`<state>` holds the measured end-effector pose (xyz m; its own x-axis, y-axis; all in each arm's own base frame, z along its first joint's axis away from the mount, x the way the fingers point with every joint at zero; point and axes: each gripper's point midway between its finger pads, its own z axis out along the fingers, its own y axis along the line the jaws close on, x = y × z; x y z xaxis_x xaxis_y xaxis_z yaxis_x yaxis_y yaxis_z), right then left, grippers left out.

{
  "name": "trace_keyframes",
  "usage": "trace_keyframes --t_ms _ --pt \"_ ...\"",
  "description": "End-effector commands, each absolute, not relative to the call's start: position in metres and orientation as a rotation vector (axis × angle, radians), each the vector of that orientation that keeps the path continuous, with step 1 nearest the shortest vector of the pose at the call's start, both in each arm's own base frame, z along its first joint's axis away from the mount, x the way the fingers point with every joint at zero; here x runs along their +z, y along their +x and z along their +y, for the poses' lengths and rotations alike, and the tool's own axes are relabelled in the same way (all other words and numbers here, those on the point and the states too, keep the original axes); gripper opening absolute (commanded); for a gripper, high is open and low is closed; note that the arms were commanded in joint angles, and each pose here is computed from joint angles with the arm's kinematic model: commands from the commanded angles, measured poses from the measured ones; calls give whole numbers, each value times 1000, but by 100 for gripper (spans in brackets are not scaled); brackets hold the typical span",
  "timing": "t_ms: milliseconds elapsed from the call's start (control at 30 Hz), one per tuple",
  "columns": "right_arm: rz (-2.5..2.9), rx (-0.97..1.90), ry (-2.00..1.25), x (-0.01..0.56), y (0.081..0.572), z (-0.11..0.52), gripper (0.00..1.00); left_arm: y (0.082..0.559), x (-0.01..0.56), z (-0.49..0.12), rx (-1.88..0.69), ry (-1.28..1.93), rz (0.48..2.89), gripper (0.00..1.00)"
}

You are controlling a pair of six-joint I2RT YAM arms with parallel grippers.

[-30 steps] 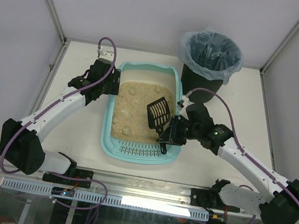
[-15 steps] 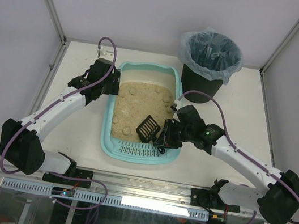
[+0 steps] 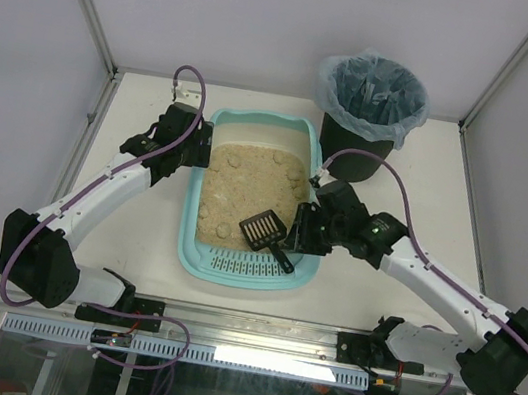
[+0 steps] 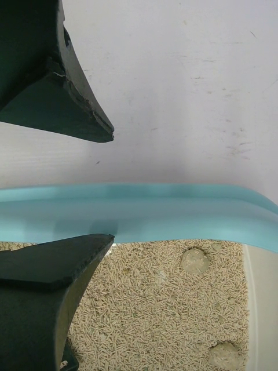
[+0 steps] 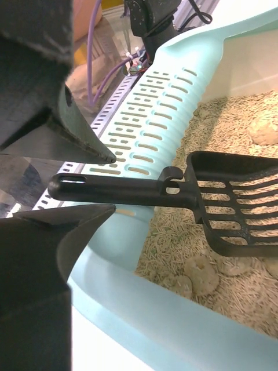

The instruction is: Clean the litter box

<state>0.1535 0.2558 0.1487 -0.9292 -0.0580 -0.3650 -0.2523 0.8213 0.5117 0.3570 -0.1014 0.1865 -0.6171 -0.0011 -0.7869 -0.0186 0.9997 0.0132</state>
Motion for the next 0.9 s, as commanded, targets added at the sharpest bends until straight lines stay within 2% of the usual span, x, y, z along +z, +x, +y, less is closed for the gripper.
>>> trace_keyframes --t_ms 0,300,400,533,600,700,867 --pt "2538 744 -269 186 169 246 37 364 207 -104 3 -19 2159 66" --pt "2311 478 -289 223 204 207 37 362 213 -102 1 -33 2139 66" --pt "2179 406 -315 233 219 196 45 360 222 -102 -21 -38 2107 67" --pt "2028 383 -295 249 232 188 50 357 236 -110 -96 -10 2055 68" --pt "1966 382 -258 256 238 184 59 353 250 -113 -144 2 2007 70" --pt "1913 378 -232 262 240 179 66 341 278 -118 -235 12 1908 72" --pt "1846 325 -84 271 234 143 83 303 317 -113 -368 -30 1774 74"
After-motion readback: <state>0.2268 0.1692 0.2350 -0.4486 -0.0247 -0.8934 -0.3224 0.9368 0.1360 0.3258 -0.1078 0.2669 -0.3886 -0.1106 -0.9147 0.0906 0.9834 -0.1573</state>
